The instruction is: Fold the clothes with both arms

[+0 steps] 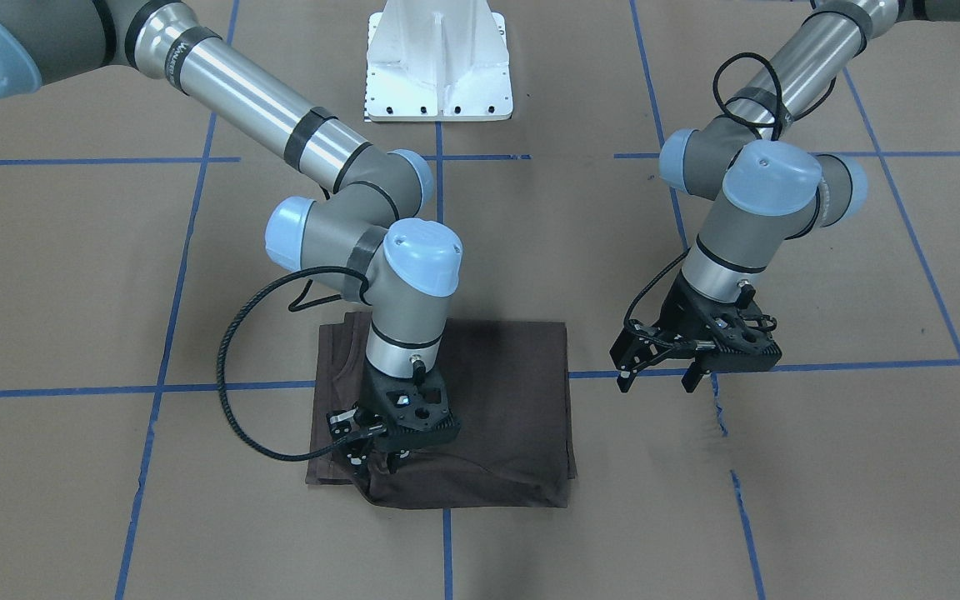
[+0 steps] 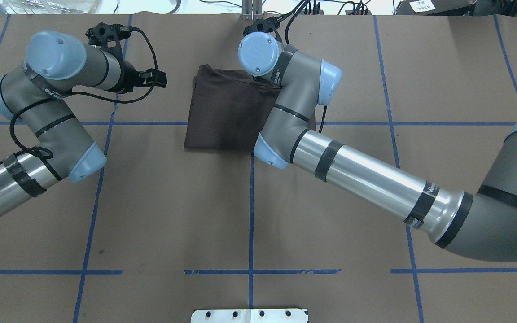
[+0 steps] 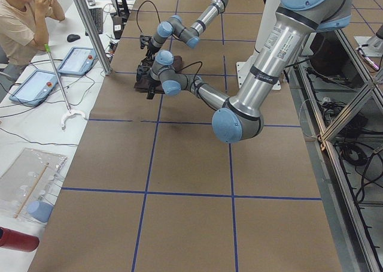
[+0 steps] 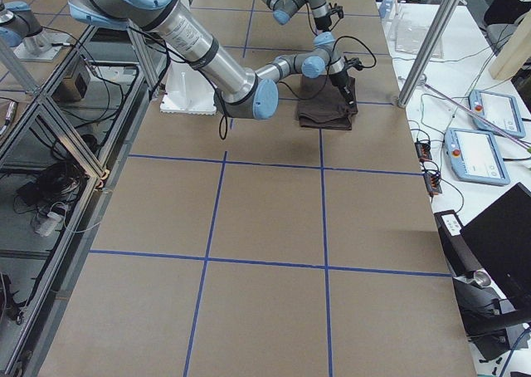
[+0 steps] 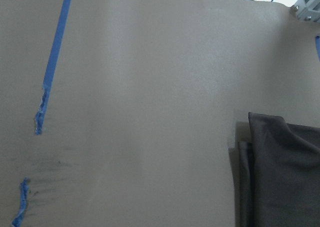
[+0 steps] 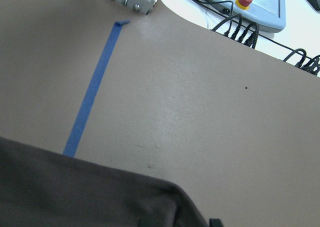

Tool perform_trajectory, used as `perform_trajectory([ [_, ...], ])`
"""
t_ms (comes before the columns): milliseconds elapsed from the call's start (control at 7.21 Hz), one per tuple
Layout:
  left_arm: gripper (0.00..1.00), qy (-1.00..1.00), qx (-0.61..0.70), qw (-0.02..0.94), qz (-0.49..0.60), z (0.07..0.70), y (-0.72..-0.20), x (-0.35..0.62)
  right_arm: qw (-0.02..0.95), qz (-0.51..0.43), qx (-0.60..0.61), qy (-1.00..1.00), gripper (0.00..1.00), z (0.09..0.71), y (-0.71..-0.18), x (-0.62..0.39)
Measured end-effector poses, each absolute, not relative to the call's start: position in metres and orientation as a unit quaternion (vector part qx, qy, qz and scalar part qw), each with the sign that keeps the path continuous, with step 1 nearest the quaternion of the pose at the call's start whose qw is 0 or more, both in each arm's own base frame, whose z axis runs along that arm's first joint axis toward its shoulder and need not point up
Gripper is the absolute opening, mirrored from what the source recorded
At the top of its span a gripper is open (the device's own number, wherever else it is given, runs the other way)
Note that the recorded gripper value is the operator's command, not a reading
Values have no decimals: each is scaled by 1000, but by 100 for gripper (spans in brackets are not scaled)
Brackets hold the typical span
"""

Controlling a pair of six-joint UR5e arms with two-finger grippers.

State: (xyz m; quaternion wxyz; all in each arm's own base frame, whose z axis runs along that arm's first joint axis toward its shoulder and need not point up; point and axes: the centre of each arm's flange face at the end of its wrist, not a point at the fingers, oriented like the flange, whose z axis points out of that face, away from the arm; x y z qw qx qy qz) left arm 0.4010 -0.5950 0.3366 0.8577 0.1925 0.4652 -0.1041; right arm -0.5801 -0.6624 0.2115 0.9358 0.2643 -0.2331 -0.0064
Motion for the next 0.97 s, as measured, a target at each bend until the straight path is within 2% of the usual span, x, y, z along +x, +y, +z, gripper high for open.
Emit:
perform_trajectory([
  [277,100,478,173,857,-81,325,-573,387,933,10,202,-296,100,194,-689,-512],
  [416,100,474,169,863,-54,317,-549,366,932,8,173,-317,100,205,-687,-467],
  [693,100,429,183,885,12,304,-498,296,930,-32,160,-329,100,259,-649,-346],
  [971,100,369,202,905,64,345,-467,201,936,-91,145,-307,100,323,-597,-219],
])
